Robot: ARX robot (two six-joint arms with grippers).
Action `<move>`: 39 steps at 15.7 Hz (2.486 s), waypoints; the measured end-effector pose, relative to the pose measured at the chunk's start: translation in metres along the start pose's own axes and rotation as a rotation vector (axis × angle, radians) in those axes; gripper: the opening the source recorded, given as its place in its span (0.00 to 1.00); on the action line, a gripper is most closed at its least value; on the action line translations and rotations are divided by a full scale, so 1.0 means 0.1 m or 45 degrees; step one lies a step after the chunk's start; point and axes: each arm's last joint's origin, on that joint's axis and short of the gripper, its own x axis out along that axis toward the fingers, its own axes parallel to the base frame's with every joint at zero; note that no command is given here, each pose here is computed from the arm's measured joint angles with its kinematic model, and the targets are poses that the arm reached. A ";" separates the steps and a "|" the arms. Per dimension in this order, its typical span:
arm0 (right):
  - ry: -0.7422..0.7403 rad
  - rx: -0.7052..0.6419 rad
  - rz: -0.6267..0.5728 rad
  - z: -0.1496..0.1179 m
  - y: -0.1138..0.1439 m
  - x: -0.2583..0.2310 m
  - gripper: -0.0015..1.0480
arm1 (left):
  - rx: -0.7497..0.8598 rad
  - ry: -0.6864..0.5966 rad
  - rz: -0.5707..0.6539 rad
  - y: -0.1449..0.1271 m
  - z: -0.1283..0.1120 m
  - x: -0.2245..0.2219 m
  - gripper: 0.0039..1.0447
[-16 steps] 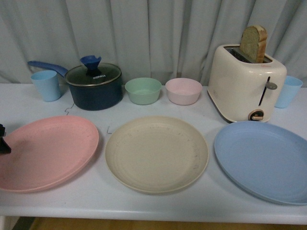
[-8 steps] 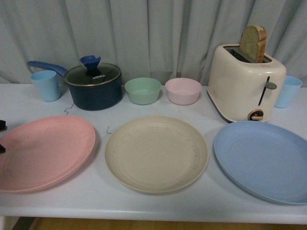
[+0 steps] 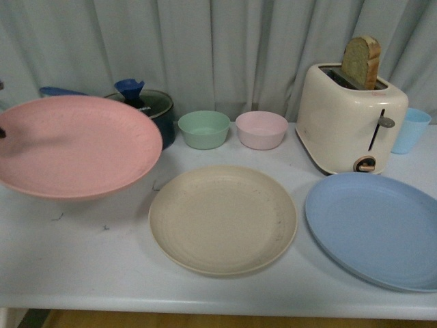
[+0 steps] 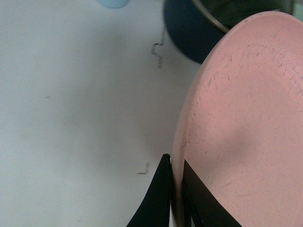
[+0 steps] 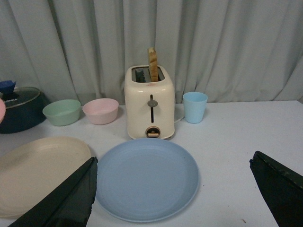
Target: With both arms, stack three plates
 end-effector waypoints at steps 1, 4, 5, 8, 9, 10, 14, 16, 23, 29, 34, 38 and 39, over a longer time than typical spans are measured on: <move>0.000 0.000 0.000 0.00 0.00 0.00 0.94 | 0.026 0.044 -0.095 -0.54 -0.08 0.06 0.02; 0.000 0.000 0.000 0.00 0.00 0.00 0.94 | 0.017 0.154 -0.164 -1.16 -0.40 0.39 0.02; 0.000 0.000 0.000 0.00 0.00 0.00 0.94 | 0.011 0.161 -0.173 -1.23 -0.44 0.42 0.02; 0.000 0.000 0.000 0.00 0.00 0.00 0.94 | -0.008 0.184 -0.187 -1.34 -0.54 0.51 0.02; 0.000 0.000 0.000 0.00 0.00 0.00 0.94 | -0.011 0.188 -0.185 -1.34 -0.56 0.52 0.02; 0.000 0.000 0.000 0.00 0.00 0.00 0.94 | -0.012 0.190 -0.185 -1.35 -0.56 0.53 0.02; 0.000 0.000 0.000 0.00 0.00 0.00 0.94 | -0.019 0.206 -0.179 -1.36 -0.62 0.57 0.02; 0.000 0.000 0.000 0.00 0.00 0.00 0.94 | -0.022 0.219 -0.172 -1.36 -0.65 0.61 0.02; 0.000 0.000 0.000 0.00 0.00 0.00 0.94 | -0.067 0.293 -0.148 -1.39 -0.91 0.82 0.02; 0.000 0.000 0.000 0.00 0.00 0.00 0.94 | -0.041 0.205 -0.156 -1.38 -0.90 0.76 0.62; -0.001 0.000 0.000 0.00 0.00 0.00 0.94 | 0.346 -0.790 0.004 -1.01 -1.15 0.08 0.58; 0.000 0.000 0.000 0.00 0.00 0.00 0.94 | 0.366 -1.087 -0.016 -0.84 -1.17 -0.59 0.20; 0.000 0.000 0.000 0.00 0.00 0.00 0.94 | 0.378 -1.023 -0.009 -0.78 -1.31 -0.60 0.11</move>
